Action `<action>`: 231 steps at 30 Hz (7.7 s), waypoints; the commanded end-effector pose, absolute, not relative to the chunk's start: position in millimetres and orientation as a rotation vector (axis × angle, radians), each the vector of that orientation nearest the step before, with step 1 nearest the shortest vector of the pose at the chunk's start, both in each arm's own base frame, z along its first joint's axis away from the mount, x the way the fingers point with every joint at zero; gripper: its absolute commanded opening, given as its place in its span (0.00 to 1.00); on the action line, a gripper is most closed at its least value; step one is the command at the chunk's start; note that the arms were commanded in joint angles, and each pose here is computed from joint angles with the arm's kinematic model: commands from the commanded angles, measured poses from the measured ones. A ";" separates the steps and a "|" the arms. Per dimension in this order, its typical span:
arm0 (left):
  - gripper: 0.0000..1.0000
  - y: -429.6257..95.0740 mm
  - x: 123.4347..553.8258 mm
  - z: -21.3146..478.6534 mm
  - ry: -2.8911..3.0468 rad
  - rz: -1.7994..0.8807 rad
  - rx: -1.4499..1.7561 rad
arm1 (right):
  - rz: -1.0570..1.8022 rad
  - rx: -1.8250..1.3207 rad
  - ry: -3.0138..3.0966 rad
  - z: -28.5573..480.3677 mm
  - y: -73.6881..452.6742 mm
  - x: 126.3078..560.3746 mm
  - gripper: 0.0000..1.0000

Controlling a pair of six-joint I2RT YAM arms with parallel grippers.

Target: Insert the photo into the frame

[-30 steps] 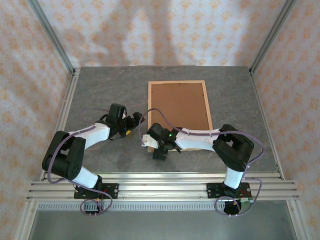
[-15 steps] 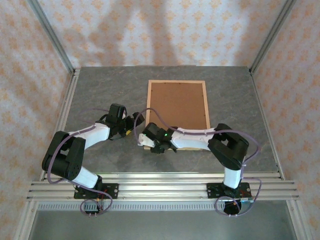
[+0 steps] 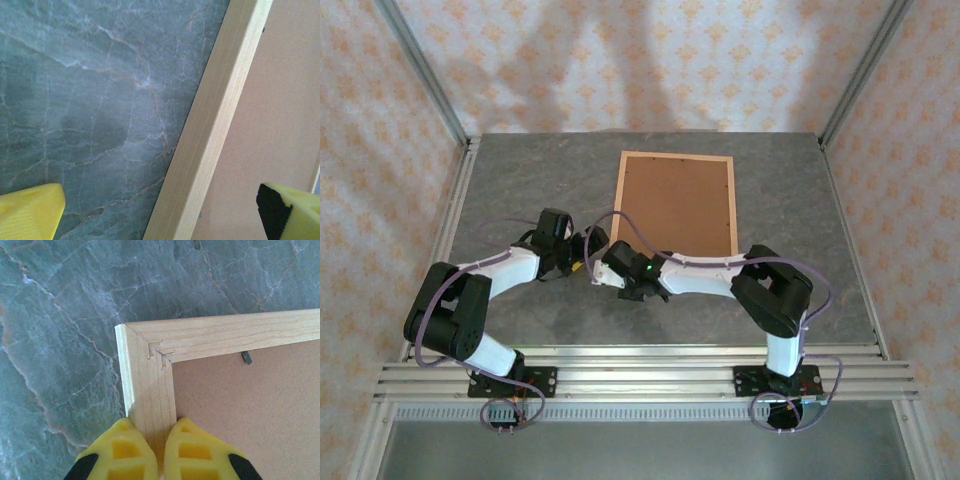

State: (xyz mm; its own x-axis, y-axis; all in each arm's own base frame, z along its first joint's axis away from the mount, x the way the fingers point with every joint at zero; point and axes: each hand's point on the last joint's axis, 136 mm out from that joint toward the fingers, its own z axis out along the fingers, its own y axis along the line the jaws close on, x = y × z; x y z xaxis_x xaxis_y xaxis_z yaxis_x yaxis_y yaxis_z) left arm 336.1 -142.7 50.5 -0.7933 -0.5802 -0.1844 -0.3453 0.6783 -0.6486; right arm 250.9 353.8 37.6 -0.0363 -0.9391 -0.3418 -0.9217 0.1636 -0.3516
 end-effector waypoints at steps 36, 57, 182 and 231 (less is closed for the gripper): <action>0.73 -233.9 356.2 67.4 2.178 -1.509 -0.807 | 0.158 -1.631 1.985 98.7 356.8 234.2 0.00; 0.29 -226.5 357.9 86.8 2.210 -1.388 -0.787 | 0.122 -1.421 2.002 135.7 326.7 228.2 0.62; 1.00 -284.5 385.4 104.8 2.399 -1.240 -0.549 | 0.147 0.665 1.940 198.5 36.7 268.4 0.00; 0.88 -319.0 375.5 12.8 2.896 -0.387 0.164 | 0.177 1.017 2.092 82.6 20.7 222.9 0.00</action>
State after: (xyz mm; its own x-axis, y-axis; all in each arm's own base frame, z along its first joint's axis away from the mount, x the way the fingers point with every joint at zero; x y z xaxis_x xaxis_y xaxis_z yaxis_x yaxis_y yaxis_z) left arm 402.9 -346.7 36.0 -0.9527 0.0152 -0.3036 0.1281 0.9257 -0.3559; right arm 264.1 29.9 157.1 -0.0996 0.8440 -0.5270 0.4755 0.5056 0.7199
